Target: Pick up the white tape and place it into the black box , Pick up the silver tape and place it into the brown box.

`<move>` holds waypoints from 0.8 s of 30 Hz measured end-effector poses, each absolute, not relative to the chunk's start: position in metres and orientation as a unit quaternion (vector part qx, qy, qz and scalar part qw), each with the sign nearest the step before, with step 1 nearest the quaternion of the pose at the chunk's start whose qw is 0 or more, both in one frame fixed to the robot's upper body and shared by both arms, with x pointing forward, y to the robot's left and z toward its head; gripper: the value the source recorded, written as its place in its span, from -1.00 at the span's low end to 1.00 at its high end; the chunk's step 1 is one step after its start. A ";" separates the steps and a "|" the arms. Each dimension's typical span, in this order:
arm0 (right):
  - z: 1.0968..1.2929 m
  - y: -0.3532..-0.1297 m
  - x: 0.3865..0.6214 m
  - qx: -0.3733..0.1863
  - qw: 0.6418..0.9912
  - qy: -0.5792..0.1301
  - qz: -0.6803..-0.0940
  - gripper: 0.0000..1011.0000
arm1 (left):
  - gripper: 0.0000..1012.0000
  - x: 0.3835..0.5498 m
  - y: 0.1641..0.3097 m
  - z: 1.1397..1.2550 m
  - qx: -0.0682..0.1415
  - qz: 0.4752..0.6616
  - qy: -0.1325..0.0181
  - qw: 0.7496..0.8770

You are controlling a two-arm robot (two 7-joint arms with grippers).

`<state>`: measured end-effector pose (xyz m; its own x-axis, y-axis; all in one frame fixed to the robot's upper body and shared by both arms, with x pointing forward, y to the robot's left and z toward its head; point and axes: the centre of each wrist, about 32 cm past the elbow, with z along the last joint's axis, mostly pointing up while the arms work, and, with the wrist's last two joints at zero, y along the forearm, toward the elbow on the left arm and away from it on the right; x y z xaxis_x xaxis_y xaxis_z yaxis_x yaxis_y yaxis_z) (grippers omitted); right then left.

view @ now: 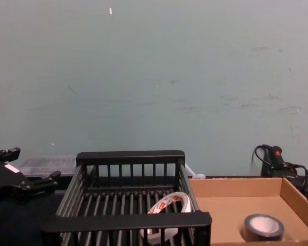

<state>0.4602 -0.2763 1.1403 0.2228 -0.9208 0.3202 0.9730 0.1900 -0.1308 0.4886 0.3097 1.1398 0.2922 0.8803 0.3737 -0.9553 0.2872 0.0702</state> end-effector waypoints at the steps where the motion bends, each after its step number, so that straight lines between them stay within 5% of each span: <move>1: 1.140 -0.276 0.460 -0.154 0.767 -0.085 -0.617 0.98 | 0.98 0.489 0.310 1.140 0.141 0.580 -0.132 0.791; 24: 1.141 -0.276 0.461 -0.154 0.770 -0.088 -0.613 0.98 | 0.98 0.489 0.310 1.140 0.142 0.580 -0.132 0.791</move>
